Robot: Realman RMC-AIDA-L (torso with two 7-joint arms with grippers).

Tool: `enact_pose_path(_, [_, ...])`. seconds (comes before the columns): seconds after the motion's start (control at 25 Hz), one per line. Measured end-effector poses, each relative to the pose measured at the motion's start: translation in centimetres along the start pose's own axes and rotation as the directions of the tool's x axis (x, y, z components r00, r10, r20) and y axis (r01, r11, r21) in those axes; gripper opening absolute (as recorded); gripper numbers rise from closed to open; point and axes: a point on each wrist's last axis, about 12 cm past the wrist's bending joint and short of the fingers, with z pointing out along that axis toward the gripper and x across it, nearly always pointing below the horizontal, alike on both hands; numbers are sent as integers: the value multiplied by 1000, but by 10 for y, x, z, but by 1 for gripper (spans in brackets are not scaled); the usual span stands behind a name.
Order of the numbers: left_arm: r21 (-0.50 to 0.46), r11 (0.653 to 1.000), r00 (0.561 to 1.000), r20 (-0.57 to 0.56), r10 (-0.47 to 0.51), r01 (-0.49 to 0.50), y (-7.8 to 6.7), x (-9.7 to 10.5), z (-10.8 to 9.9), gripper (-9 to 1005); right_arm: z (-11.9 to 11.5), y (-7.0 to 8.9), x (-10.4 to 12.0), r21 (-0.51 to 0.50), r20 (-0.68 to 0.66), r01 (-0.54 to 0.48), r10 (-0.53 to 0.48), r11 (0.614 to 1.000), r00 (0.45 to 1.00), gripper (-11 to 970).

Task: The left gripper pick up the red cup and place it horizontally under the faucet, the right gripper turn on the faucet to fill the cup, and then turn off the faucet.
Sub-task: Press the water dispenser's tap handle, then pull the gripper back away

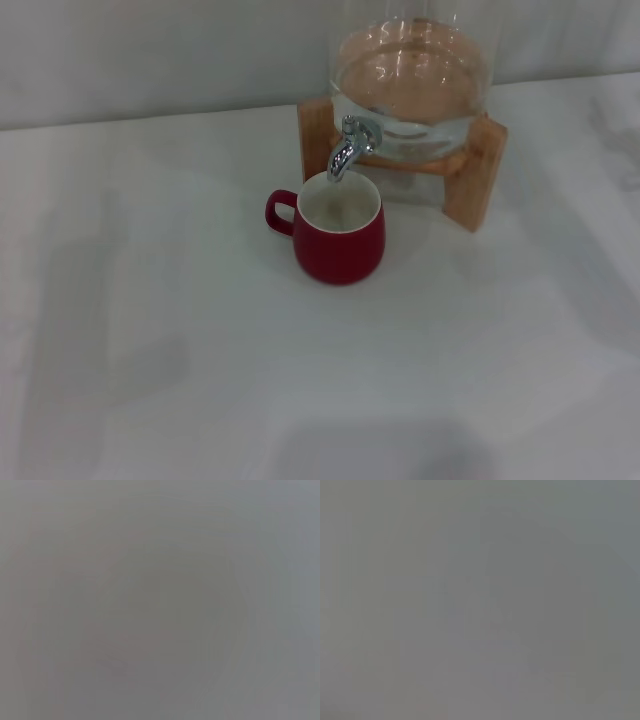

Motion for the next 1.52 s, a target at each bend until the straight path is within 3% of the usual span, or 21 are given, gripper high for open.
enact_pose_path(0.28, [0, 1000, 1000, -1, 3, -3, 1, 0, 0, 837, -22, 10, -21, -170, 174, -149, 179, 974, 968, 672])
enact_pose_path(0.4, [1, 1000, 1000, -3, 6, -6, 1, 0, 1, 837, -32, 24, -23, -304, 159, -185, 241, 935, 957, 672])
enact_pose_path(0.52, [2, 1000, 1000, -4, 12, -12, 2, 1, 1, 837, -40, 47, -18, -453, 87, -191, 256, 871, 963, 672])
enact_pose_path(0.68, [2, 1000, 1000, -6, 16, -16, 2, 1, 1, 837, -52, 69, -10, -587, -12, -201, 240, 784, 971, 672])
enact_pose_path(0.84, [4, 1000, 1000, -17, 17, -17, 2, 2, 1, 837, -60, 77, -7, -658, -46, -182, 203, 730, 978, 672])
enact_pose_path(1.0, [4, 1000, 1000, -20, 17, -17, 2, 3, 1, 837, -70, 86, -2, -747, -109, -178, 146, 640, 983, 671])
enact_pose_path(1.28, [6, 1000, 999, -28, 16, -16, 1, 3, 1, 837, -69, 105, 9, -810, -172, -178, 63, 558, 983, 671])
enact_pose_path(1.52, [7, 1000, 999, -37, 15, -15, 0, 5, 0, 837, -60, 124, 10, -852, -172, -175, 53, 493, 984, 671])
